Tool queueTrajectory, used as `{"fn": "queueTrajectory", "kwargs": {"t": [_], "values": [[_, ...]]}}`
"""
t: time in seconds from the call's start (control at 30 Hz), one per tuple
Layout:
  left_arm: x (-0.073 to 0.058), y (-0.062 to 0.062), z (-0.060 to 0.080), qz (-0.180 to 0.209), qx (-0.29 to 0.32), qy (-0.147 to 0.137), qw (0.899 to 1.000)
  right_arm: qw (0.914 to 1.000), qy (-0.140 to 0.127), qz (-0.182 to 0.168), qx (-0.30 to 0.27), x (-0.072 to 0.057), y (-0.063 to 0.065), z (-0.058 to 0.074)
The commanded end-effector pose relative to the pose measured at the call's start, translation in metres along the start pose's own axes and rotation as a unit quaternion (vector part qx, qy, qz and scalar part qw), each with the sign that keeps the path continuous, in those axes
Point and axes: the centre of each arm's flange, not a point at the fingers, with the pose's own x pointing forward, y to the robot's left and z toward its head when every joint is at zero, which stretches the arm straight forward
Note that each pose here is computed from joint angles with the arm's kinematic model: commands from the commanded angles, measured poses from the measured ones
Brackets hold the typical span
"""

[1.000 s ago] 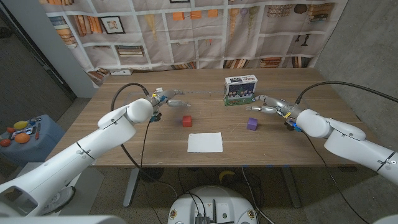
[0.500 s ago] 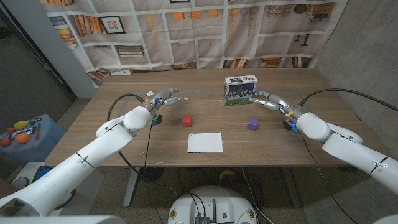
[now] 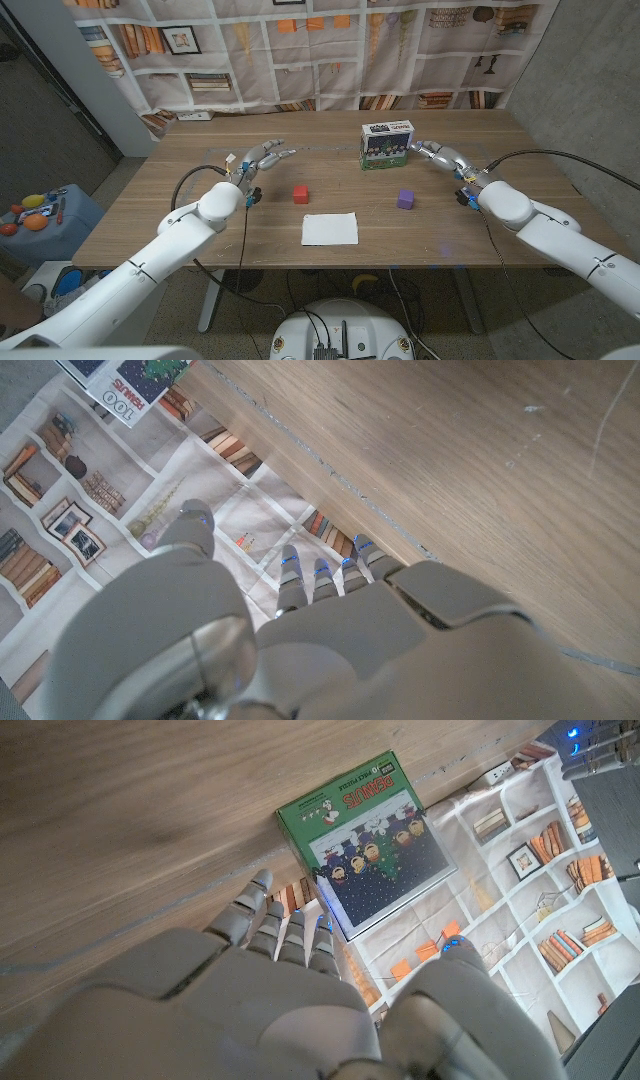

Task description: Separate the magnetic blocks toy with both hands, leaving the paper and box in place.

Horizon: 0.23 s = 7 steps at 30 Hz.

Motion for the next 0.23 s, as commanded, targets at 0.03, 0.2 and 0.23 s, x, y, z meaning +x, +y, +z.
{"fn": "queueTrajectory", "kwargs": {"t": [0.03, 0.2, 0.23], "values": [[0.0007, -0.0049, -0.01, 0.031, -0.059, -0.019, 0.998, 0.9964, -0.007, -0.028, 0.079, 0.0021, -0.0061, -0.0141], [0.0005, -0.0075, -0.0146, 0.041, -0.079, -0.027, 0.996, 0.9937, -0.006, -0.026, 0.108, 0.0049, -0.0024, -0.0219], [-0.0001, -0.0073, -0.015, 0.042, -0.077, -0.027, 0.996, 0.9931, -0.008, -0.026, 0.114, 0.0058, -0.0016, -0.023]]}}
